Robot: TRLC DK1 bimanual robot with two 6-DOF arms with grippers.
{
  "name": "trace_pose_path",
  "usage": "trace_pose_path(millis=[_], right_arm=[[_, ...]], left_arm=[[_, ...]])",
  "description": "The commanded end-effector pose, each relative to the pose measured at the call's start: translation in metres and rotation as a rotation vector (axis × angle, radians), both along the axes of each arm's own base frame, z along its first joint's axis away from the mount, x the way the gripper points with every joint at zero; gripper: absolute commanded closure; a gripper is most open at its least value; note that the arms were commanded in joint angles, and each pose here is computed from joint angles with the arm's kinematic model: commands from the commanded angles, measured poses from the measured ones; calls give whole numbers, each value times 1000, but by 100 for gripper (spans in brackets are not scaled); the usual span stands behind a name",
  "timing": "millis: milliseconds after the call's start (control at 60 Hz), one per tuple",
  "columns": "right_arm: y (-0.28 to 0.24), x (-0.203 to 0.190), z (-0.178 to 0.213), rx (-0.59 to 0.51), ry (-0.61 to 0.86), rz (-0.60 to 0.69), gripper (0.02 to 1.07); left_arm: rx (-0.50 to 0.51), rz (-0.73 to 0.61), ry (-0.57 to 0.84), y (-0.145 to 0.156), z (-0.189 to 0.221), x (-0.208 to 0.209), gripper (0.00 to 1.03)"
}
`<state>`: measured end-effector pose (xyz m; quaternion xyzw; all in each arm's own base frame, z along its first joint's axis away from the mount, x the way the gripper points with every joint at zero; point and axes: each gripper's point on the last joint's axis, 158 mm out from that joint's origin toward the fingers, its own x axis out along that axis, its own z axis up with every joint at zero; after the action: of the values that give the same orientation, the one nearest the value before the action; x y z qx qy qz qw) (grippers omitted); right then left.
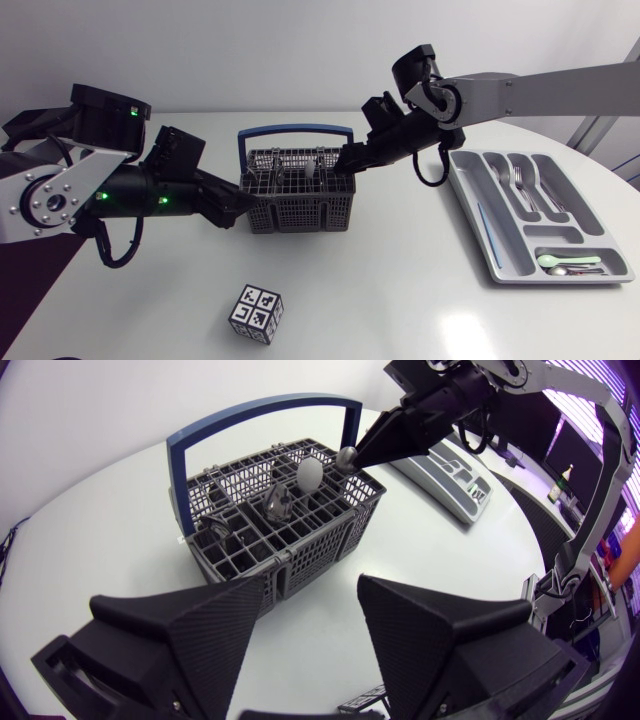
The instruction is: Transfer all utensils from the basket to the drawer tray.
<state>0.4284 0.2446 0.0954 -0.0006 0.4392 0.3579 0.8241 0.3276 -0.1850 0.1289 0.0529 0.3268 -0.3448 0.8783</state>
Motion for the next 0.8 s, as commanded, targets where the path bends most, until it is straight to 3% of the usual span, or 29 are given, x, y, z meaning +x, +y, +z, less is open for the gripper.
trace_pose_path(millis=[0, 283, 417, 783], right_arm=[[7, 6, -4, 19, 14, -11, 52], [9, 8, -7, 25, -5, -9, 96], [10, 6, -8, 26, -4, -5, 101], [16, -10, 16, 78, -42, 32, 101]], left_arm=[[17, -4, -7, 5, -6, -4, 38], [17, -7, -8, 4, -7, -4, 38], [17, -8, -9, 4, -7, -5, 38], [19, -9, -5, 4, -8, -6, 38]])
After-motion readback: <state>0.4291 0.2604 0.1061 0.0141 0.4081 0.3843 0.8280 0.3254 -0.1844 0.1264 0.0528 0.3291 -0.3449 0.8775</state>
